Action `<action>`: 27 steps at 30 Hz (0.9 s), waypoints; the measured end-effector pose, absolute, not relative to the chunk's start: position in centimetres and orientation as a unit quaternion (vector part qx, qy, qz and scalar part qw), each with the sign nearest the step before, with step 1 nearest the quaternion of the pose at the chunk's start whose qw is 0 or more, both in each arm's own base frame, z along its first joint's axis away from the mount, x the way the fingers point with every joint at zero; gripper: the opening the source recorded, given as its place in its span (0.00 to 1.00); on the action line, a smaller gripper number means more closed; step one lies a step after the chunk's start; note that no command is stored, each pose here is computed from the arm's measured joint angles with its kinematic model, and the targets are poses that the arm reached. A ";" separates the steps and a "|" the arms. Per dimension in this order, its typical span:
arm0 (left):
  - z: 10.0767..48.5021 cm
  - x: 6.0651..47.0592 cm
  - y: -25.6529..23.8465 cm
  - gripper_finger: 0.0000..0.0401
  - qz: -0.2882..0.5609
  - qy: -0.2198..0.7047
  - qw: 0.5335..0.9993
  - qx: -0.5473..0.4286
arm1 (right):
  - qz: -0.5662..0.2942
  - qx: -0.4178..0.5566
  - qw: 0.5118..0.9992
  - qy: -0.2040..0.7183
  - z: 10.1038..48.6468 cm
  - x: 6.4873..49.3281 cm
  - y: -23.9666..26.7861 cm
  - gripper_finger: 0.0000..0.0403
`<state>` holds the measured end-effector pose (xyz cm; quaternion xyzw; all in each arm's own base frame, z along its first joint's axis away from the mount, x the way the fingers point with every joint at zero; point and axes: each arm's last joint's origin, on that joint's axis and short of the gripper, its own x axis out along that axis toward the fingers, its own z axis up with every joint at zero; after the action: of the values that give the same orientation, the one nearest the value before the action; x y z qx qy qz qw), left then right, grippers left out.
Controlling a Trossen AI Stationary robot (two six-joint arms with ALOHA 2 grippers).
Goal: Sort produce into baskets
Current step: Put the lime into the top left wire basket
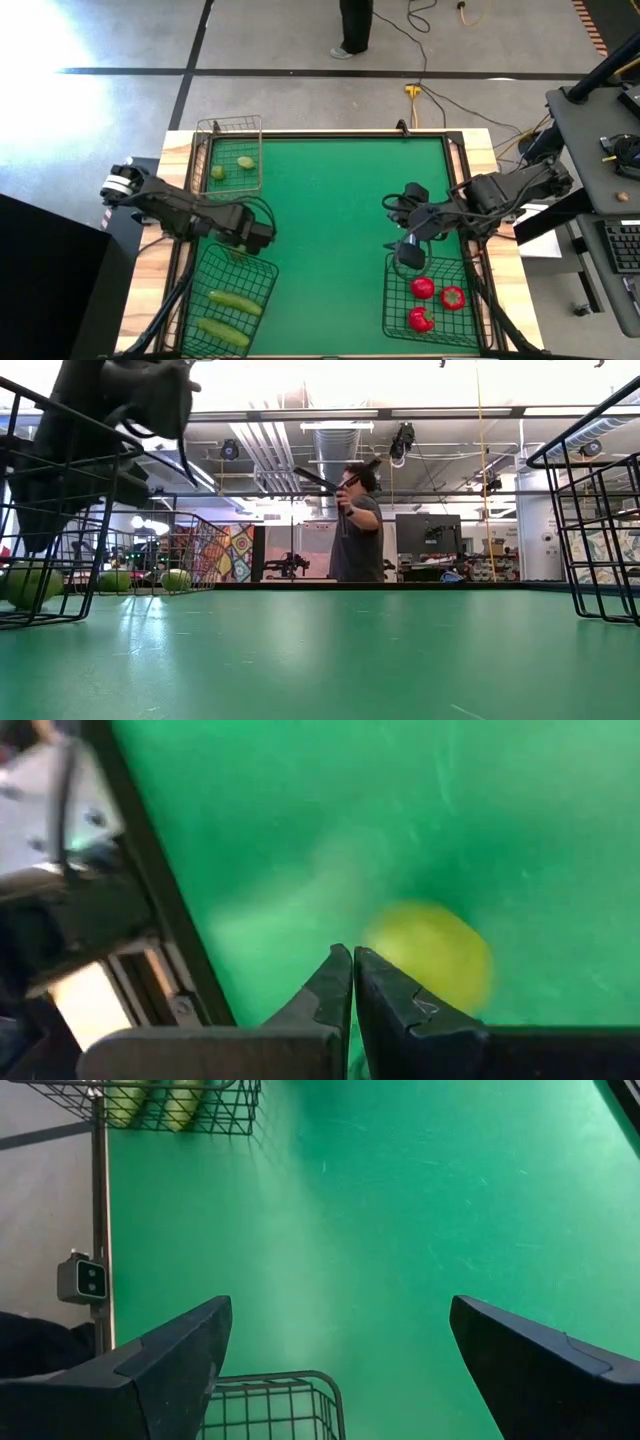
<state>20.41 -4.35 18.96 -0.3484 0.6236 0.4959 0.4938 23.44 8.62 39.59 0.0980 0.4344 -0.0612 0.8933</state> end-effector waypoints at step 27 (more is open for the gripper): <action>22.6 21.3 -0.1 0.15 0.301 0.710 0.532 -0.349 | -0.041 0.071 0.894 0.440 39.7 23.4 8.1 0.91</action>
<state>21.26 -0.11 22.65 -0.3492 0.7104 0.3010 0.5317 23.42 8.13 39.67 0.0713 0.4402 -0.0414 0.8941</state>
